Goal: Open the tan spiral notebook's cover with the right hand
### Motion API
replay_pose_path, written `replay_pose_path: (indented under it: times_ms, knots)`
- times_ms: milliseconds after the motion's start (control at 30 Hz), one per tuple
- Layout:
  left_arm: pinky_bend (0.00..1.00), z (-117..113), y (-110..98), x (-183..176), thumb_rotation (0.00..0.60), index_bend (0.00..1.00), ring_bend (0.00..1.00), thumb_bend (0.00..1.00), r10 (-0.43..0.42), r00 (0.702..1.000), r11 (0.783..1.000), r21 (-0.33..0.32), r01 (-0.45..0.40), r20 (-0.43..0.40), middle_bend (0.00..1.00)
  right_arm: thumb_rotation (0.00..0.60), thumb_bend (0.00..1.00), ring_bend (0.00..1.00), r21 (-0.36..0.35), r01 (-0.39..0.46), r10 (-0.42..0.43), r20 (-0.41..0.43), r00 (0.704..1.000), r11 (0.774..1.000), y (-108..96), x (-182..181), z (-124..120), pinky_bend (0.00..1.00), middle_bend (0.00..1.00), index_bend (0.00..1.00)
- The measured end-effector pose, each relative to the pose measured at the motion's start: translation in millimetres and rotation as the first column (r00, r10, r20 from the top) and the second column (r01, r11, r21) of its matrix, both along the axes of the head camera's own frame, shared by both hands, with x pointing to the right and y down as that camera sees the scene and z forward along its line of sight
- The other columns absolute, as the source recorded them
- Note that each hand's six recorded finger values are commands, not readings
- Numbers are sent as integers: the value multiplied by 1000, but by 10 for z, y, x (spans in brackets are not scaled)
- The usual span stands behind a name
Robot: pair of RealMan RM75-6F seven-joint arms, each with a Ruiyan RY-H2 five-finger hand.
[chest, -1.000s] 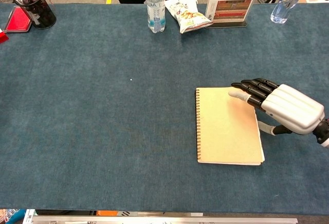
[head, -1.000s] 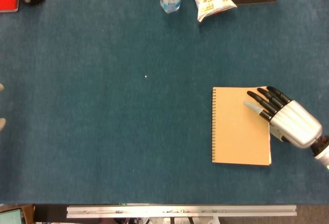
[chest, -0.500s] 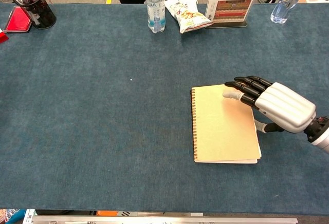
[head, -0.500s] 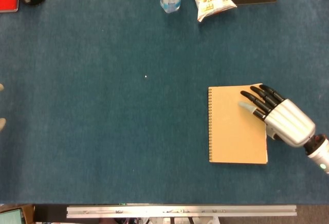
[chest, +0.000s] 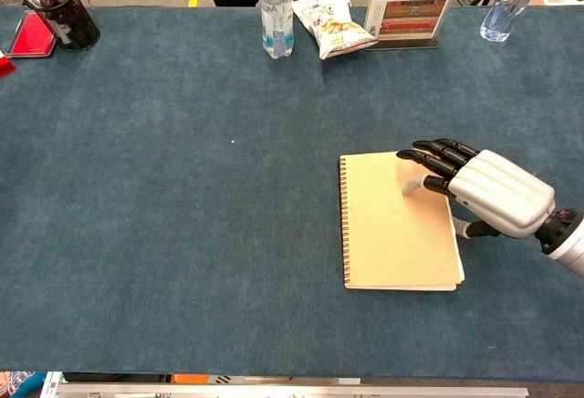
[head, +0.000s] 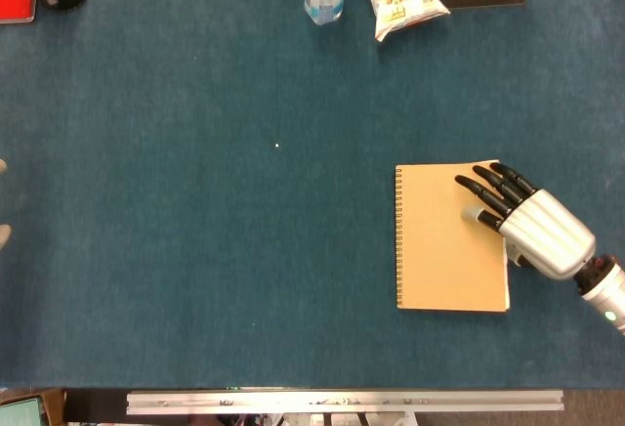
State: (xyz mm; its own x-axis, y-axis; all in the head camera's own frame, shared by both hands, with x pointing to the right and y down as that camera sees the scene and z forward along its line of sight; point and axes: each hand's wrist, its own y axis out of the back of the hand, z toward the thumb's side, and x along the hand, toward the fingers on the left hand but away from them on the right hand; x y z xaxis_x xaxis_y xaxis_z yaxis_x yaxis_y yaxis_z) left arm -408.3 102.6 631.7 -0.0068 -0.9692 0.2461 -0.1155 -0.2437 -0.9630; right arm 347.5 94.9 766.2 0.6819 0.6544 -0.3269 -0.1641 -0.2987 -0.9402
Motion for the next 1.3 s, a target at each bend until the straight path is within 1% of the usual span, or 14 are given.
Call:
replay_pose_path:
  times_ms: [100, 400, 533, 667, 867, 1000, 1233, 1300]
  knots:
    - [336, 0, 1, 0, 600, 342, 129, 48, 0, 1000, 1000, 0, 0, 0, 90, 600, 369, 0, 3, -2, 2, 0, 1000, 1000, -3, -1, -2, 121, 148, 555]
    - [336, -3, 0, -1, 600, 342, 129, 47, 0, 1000, 1000, 1, 0, -1, 90, 600, 425, 5, 18, -13, 13, 1, 1000, 1000, -19, 11, -20, 121, 192, 690]
    - [336, -1, 0, -5, 600, 342, 129, 47, -1, 1000, 1000, 0, 1, 0, 90, 600, 437, 6, 26, -15, 15, -3, 1000, 1000, -23, 31, -41, 121, 201, 720]
    - [336, 0, -2, -6, 600, 342, 129, 48, -1, 1000, 1000, 1, 1, 1, 90, 600, 437, 6, 51, -7, 8, -31, 999, 999, -27, 106, -109, 122, 202, 733]
    - [336, 1, 1, 2, 600, 342, 129, 47, 2, 1000, 1000, 2, -2, 6, 90, 600, 437, 11, 96, 4, 3, -77, 997, 995, -20, 239, -348, 121, 206, 735]
    - [336, -2, 2, 10, 600, 342, 129, 48, 4, 1000, 1000, 4, -4, 8, 90, 600, 438, 13, 125, 19, -6, -110, 994, 992, 0, 326, -573, 121, 208, 735]
    - [336, 8, 8, 24, 600, 342, 129, 48, 8, 1000, 1000, 1, -8, 13, 90, 600, 438, 15, 160, 63, -33, -187, 982, 985, 44, 436, -956, 121, 211, 735]
    - [336, 13, 12, 24, 600, 342, 129, 48, 8, 1000, 1000, -1, -8, 14, 90, 600, 437, 15, 164, 73, -40, -196, 980, 984, 64, 417, -1014, 121, 211, 735]
